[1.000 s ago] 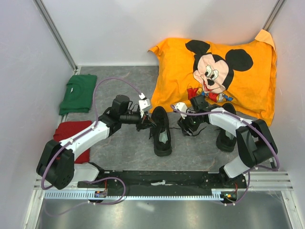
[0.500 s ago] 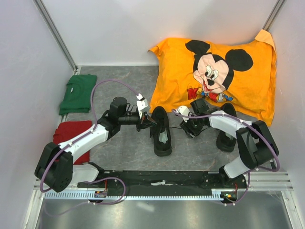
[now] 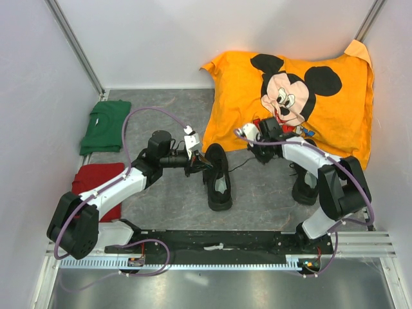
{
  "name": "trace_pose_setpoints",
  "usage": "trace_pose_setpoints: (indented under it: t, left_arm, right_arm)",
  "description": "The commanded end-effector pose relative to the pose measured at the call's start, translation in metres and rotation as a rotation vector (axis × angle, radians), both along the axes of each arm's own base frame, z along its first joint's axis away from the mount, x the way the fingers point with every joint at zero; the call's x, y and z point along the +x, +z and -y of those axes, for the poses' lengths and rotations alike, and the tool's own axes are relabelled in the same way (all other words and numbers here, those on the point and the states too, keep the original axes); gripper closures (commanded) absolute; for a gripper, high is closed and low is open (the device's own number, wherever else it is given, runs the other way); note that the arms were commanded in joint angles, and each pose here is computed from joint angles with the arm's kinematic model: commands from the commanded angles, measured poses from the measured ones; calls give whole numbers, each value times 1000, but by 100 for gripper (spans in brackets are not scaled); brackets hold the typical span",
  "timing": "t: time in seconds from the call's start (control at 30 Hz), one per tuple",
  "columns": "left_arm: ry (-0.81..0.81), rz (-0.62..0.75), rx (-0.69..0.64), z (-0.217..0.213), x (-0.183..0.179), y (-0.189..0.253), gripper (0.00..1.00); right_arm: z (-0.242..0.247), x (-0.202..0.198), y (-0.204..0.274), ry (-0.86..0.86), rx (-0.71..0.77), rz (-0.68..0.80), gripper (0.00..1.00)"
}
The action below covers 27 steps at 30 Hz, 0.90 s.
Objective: Tie the shoes
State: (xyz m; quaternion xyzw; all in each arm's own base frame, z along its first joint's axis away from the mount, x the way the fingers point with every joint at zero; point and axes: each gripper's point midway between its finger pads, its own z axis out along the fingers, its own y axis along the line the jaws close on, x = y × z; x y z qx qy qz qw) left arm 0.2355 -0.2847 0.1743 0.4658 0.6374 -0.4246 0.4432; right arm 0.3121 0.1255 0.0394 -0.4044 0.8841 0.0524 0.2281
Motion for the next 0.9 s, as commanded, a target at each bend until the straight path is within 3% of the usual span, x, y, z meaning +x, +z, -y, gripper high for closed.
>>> trace_pose_setpoints:
  t: [0.0,0.17,0.27,0.43,0.57,0.6,0.63,0.73,0.87]
  left_arm:
    - [-61,74,-38,6,-3,12,99]
    - [-87,101,-44,7,-4,13,98]
    - [-101,111,-47,8,-4,11,98]
    - [-105,124,-45,9,-4,7,98]
    - [-105,116,-47,7,-6,4,98]
    - [-105,116,-47,7,-7,4,98]
    - [-106,116,-47,7,-7,3,98]
    - [-108,114,-43,6,-8,0,98]
    - [-106,114,-42,7,-7,-1,98]
  right_arm:
    - [-36,71,67,-8,133,209,100]
    - [-108,98,137,119,382,285,100]
    - [-171,81,159,242,533,222,100]
    - [-240,42,135,290,614,13,100]
    - [-258,26,134,315,652,-57,98]
    - [-258,21,134,333,653,-65,91]
    - [-256,13,131,344,651,-97,69]
    - [-246,8,127,361,594,-123,39]
    - [-229,17,141,376,540,-64,27]
